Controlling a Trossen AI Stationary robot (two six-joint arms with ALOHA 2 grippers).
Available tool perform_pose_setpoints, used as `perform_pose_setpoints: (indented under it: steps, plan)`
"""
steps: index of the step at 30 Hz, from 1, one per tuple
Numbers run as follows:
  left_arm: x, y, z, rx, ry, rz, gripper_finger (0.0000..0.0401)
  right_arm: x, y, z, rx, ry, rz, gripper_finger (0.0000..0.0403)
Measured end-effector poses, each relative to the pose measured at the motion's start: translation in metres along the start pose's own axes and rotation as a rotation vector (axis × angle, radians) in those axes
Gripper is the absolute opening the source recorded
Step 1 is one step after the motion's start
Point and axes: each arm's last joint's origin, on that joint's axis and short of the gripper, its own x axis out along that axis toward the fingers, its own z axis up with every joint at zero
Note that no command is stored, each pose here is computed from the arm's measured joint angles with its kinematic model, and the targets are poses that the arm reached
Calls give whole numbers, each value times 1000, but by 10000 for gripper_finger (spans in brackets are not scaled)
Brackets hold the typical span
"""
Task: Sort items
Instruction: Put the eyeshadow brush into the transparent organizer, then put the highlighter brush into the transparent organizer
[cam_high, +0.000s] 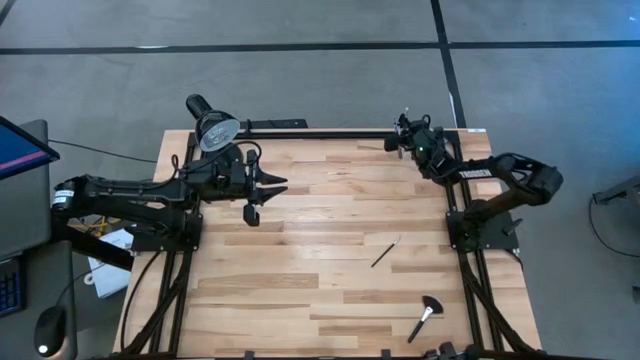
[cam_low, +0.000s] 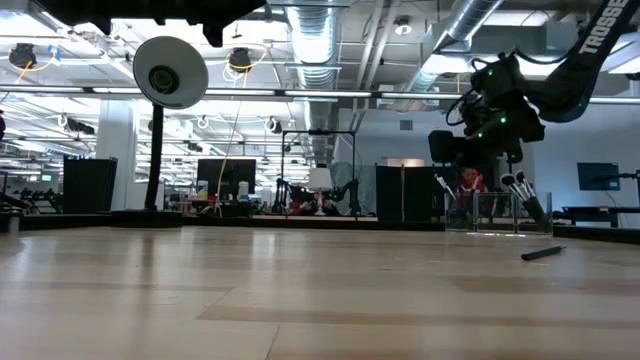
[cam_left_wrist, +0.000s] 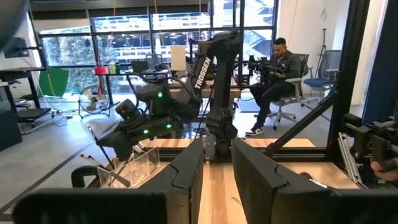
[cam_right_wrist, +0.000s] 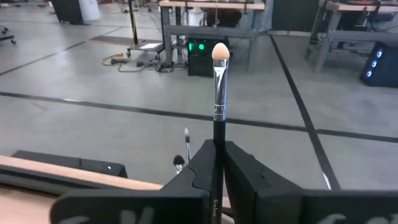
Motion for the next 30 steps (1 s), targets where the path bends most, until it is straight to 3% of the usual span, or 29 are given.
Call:
perform_pose_setpoints:
  steps: [19,30]
  plan:
    - [0,-2,0,1,-1,-7,83,6,1,-12,31,40,-8,59]
    - [0,-1,0,11,-2,-7,83,1,10,-13,33,48,35,62]
